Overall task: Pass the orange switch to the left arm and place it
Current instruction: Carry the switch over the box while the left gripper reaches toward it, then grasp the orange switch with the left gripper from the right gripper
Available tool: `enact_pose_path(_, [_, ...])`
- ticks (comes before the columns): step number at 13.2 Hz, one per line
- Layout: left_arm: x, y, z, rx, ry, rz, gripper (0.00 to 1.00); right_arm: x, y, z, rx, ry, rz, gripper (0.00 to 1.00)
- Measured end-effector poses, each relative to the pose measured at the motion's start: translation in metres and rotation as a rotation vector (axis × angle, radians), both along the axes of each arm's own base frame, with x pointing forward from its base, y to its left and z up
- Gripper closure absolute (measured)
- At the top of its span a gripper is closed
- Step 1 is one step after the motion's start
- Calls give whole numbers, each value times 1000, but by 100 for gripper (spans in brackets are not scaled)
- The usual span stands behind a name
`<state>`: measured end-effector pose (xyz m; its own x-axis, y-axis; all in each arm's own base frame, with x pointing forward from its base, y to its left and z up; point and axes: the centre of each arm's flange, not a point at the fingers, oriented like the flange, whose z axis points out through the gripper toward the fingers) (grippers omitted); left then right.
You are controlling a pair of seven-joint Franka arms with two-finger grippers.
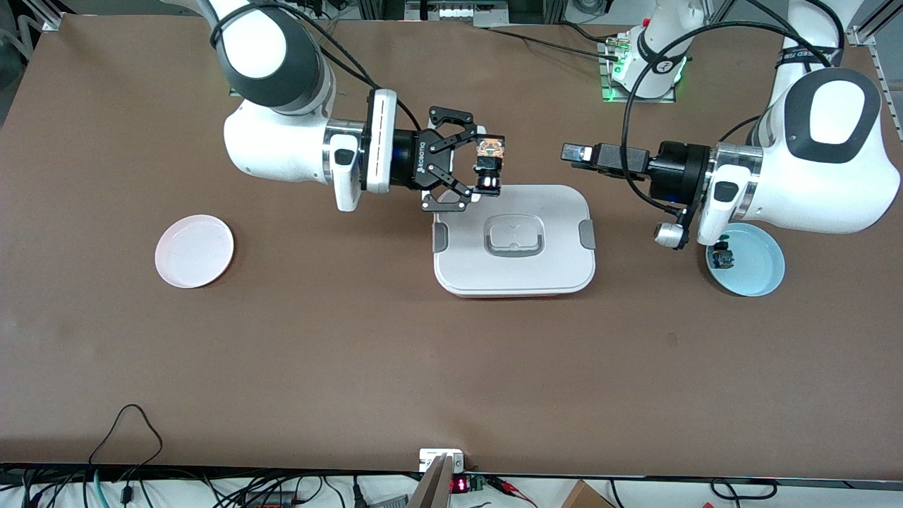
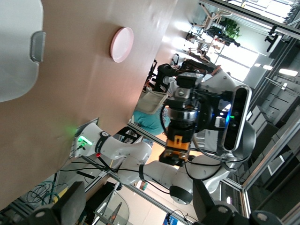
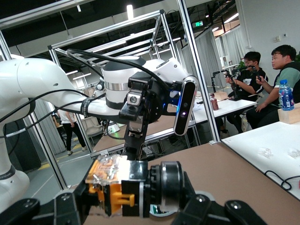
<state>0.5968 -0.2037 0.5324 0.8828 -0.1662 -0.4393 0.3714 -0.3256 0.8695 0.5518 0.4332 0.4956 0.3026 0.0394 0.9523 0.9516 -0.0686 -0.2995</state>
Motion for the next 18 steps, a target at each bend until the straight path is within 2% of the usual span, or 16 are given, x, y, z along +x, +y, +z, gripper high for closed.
enact_pose_path(5, [-5,-30,4,-44,10,5,0,-3,5,3,42,20,-11,28])
enact_pose_path(13, [-13,-69,4,-66,51,18,0,-12,19,-6,26,-29,2,28])
enact_pose_path(15, [-14,-71,4,-62,63,17,4,-13,22,-9,18,-35,-2,28])
enact_pose_path(16, [-14,-71,3,-60,65,18,13,-14,22,-8,18,-35,-9,28])
enact_pose_path(17, [-13,-71,2,-60,67,19,18,-14,22,-8,16,-37,-13,28])
enact_pose_path(18, [-13,-70,1,-59,69,19,18,-14,23,-8,14,-37,-15,28])
